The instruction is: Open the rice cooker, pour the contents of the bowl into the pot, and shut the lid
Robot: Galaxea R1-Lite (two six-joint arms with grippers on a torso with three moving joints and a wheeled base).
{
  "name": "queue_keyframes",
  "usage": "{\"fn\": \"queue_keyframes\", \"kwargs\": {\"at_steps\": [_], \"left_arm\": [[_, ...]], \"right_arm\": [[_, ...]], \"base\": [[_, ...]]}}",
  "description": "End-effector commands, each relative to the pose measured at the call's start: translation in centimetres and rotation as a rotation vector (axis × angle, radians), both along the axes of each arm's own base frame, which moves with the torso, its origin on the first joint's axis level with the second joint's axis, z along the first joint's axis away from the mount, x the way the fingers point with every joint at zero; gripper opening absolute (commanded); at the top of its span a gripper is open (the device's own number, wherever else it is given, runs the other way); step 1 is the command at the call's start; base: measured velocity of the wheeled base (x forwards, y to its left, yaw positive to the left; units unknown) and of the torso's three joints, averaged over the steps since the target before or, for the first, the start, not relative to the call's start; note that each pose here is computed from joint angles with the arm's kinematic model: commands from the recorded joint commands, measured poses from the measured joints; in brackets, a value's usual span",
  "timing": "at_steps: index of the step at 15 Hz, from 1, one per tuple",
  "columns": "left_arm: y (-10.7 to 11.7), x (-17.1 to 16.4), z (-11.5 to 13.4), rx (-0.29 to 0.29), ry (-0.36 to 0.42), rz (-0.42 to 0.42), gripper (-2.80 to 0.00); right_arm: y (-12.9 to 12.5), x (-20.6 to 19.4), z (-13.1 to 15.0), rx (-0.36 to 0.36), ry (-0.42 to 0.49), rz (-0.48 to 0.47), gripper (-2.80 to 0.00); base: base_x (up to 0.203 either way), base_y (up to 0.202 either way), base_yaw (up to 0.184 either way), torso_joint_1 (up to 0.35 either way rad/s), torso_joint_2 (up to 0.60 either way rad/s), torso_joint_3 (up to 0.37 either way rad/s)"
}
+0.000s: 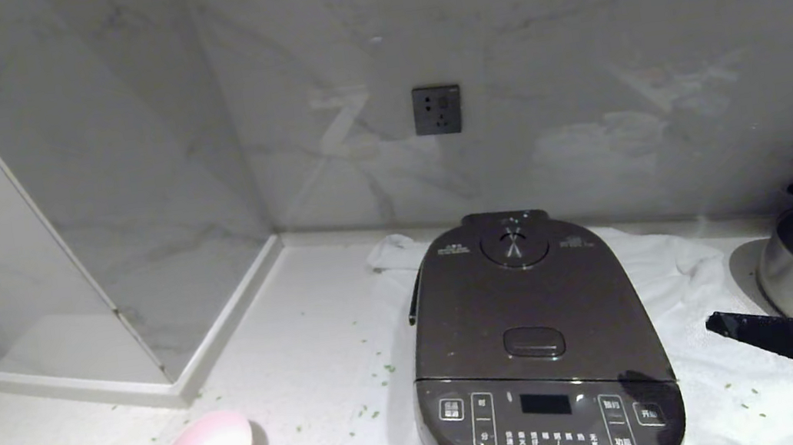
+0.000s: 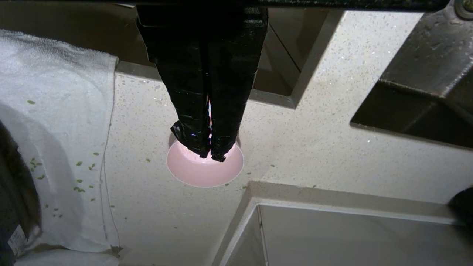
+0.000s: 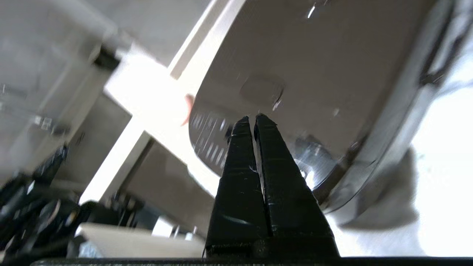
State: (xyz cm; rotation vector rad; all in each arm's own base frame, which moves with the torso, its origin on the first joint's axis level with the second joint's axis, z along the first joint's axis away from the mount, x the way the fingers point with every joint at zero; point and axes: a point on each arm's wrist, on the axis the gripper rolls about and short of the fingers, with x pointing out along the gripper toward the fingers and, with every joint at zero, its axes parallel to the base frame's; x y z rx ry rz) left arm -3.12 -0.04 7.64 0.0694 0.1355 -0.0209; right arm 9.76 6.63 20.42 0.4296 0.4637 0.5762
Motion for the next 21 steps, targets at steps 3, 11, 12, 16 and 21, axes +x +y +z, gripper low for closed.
{"fn": "queue_keyframes", "kwargs": {"at_steps": [3, 11, 12, 16, 21], "left_arm": [[0.0, 0.0, -0.1, 0.0, 0.007, 0.005, -2.8], [0.0, 0.0, -0.1, -0.003, 0.005, -0.002, -2.8], [0.0, 0.0, -0.1, -0.001, 0.005, -0.004, -2.8], [0.0, 0.0, -0.1, -0.021, 0.005, 0.005, -2.8], [0.0, 0.0, 0.0, -0.003, 0.003, -0.003, -2.8]], "right_arm": [[1.0, -0.4, -1.0, -0.005, 0.127, 0.098, -2.8], [-0.7, -2.7, -3.7, -0.084, 0.275, 0.124, -2.8], [-0.7, -2.6, -4.4, -0.1, 0.301, 0.117, -2.8], [-0.8, -1.3, -4.3, -0.131, 0.295, 0.051, -2.8], [-1.2, 3.4, -5.4, -0.18, 0.31, -0.082, -2.8]], "base": [[0.0, 0.0, 0.0, 0.0, 0.0, 0.0], [0.0, 0.0, 0.0, 0.0, 0.0, 0.0], [0.0, 0.0, 0.0, 0.0, 0.0, 0.0], [0.0, 0.0, 0.0, 0.0, 0.0, 0.0], [0.0, 0.0, 0.0, 0.0, 0.0, 0.0]]}}
